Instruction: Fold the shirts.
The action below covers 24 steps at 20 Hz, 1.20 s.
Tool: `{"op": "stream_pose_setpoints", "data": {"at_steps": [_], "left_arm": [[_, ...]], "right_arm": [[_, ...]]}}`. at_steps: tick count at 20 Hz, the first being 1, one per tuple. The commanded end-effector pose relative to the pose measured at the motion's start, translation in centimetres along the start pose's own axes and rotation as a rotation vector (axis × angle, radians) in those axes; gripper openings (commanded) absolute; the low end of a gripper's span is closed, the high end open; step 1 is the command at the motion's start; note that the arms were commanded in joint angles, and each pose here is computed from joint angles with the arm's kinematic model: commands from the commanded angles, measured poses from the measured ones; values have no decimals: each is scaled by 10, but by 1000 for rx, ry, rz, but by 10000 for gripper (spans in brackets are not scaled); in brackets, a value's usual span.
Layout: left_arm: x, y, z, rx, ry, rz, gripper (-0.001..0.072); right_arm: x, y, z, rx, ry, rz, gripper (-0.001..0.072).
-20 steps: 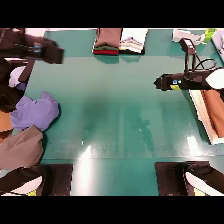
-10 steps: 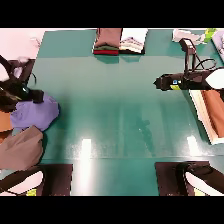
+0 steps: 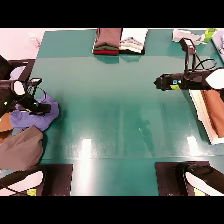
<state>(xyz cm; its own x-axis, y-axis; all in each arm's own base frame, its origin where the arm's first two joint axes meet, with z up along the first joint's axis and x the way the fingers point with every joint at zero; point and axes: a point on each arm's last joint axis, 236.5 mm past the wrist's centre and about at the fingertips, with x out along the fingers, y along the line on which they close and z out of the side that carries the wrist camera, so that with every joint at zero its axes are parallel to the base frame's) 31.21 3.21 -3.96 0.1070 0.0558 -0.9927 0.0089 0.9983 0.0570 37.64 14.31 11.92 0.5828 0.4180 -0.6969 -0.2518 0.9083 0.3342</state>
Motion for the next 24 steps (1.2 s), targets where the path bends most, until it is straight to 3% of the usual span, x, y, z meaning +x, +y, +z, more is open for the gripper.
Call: {"op": "stream_pose_setpoints", "data": {"at_steps": [1,4,7,10,14,18,22,24], "left_arm": [[-10,2,4,-2,-2,2,27],[-88,-5,42,66,-203,15,27],[-220,-48,73,257,-560,11,26],[-320,-110,57,486,-775,-47,26],[-392,-187,30,755,-976,-152,26],[-384,-249,23,951,-987,-203,26],[-327,-318,42,1076,-888,-229,27],[-294,-361,43,1110,-828,-312,27]], "right_arm": [[-3,2,6,-4,-17,3,20],[-27,19,36,-32,-73,28,19],[-69,41,83,-81,-199,51,19],[-109,59,121,-125,-320,63,19],[-147,75,148,-158,-420,78,19],[-162,82,158,-171,-461,84,19],[-165,74,162,-158,-473,67,19],[-167,66,163,-146,-474,51,19]]}}
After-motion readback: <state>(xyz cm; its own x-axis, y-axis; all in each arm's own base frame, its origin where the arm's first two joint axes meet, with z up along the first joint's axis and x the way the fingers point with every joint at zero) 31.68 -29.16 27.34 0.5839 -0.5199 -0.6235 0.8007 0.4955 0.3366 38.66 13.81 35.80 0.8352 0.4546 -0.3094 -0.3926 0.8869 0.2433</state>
